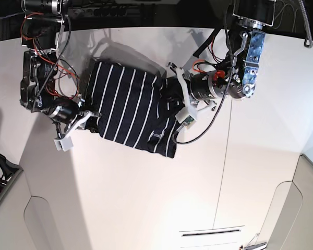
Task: Fold the T-shirt properly
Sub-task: 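Press and square the folded bundle with both grippers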
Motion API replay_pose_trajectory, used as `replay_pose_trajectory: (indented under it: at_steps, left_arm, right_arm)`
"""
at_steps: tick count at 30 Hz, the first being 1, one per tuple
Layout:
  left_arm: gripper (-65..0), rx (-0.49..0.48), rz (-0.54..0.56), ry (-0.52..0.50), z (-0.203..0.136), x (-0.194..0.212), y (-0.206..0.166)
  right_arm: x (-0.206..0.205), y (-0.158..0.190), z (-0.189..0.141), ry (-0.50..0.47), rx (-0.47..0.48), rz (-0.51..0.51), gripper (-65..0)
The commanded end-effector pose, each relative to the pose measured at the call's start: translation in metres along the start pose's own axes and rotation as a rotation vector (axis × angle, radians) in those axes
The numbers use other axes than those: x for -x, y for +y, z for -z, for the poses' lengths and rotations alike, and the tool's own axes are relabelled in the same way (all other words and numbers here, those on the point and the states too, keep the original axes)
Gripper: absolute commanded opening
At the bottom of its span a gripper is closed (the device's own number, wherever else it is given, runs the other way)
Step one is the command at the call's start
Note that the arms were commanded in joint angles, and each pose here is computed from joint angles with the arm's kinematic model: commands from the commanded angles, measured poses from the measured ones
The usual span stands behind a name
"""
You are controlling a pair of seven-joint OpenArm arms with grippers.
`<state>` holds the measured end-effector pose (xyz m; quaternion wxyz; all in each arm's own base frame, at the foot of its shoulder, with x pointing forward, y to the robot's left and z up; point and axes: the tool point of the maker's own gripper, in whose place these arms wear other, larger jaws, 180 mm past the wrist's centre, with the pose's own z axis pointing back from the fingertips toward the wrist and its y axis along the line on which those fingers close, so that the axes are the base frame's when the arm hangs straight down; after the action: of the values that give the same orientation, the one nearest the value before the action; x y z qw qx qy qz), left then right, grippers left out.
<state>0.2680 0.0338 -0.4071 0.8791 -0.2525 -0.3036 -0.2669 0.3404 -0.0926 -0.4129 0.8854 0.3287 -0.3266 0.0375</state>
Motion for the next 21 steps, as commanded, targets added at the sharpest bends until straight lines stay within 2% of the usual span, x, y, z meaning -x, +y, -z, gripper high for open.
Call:
replay_pose_trajectory:
  at_steps: [1, 6, 13, 17, 21]
  left_arm:
    - [-63.7, -0.025, 0.013, -0.052, -0.002, -0.02, 0.009]
    - [-63.7, -0.094, -0.001, -0.068, 0.004, -0.036, 0.037]
    - [-63.7, -0.112, 0.009, -0.104, 0.003, -0.062, 0.051]
    - [-63.7, -0.116, 0.006, -0.102, 0.003, -0.062, 0.052]
    - [-63.7, -0.18, -0.015, -0.104, -0.008, -0.062, 0.067]
  right_arm:
    - [-0.002, 0.008, -0.004, -0.017, -0.029, -0.008, -65.0]
    - [0.032, 0.03, -0.018, -0.01, -0.095, 0.045, -65.0]
    - [0.059, 0.063, -0.032, 0.002, -0.13, 0.033, -65.0]
    - [0.067, 0.067, -0.036, 0.008, -0.128, 0.034, -65.0]
    - [0.063, 0.058, -0.041, 0.0, -0.094, 0.022, -65.0]
